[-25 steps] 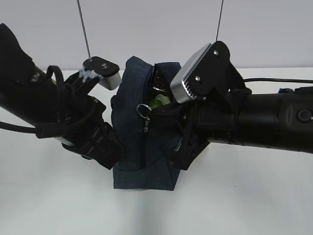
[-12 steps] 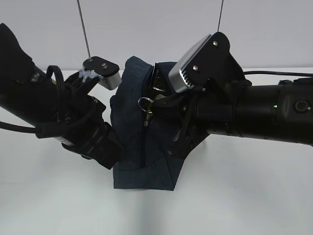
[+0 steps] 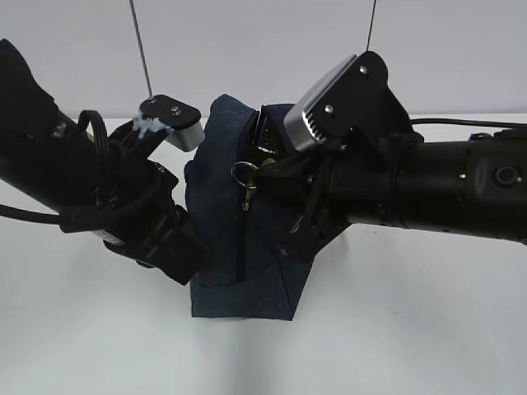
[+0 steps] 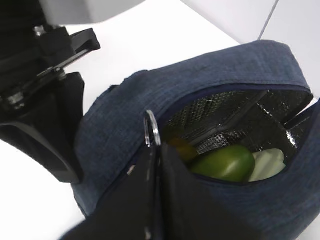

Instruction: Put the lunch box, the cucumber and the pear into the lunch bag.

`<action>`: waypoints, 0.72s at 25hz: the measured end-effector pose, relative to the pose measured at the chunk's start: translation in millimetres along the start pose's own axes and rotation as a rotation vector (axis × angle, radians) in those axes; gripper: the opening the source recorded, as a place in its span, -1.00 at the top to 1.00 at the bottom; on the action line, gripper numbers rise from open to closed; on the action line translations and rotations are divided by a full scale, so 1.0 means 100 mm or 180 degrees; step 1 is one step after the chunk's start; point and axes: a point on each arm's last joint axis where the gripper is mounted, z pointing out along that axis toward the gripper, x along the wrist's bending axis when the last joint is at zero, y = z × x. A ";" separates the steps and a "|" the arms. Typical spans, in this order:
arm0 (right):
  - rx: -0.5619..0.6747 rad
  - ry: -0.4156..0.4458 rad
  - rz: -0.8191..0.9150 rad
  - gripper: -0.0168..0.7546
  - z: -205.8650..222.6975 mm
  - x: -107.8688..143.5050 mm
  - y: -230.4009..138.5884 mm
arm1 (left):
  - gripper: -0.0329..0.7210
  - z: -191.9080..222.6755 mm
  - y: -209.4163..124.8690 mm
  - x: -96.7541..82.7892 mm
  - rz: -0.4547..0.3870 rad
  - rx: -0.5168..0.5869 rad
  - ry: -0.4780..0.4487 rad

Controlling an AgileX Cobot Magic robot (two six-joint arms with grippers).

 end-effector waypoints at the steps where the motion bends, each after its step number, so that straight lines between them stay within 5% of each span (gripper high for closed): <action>1: -0.0002 -0.0005 0.0001 0.96 0.00 0.00 0.01 | 0.90 0.00 0.00 0.00 0.0000 0.0000 0.0000; 18: -0.0020 -0.0237 0.0057 0.96 -0.03 -0.22 0.04 | 0.90 0.00 -0.01 0.00 0.0031 0.0026 0.0012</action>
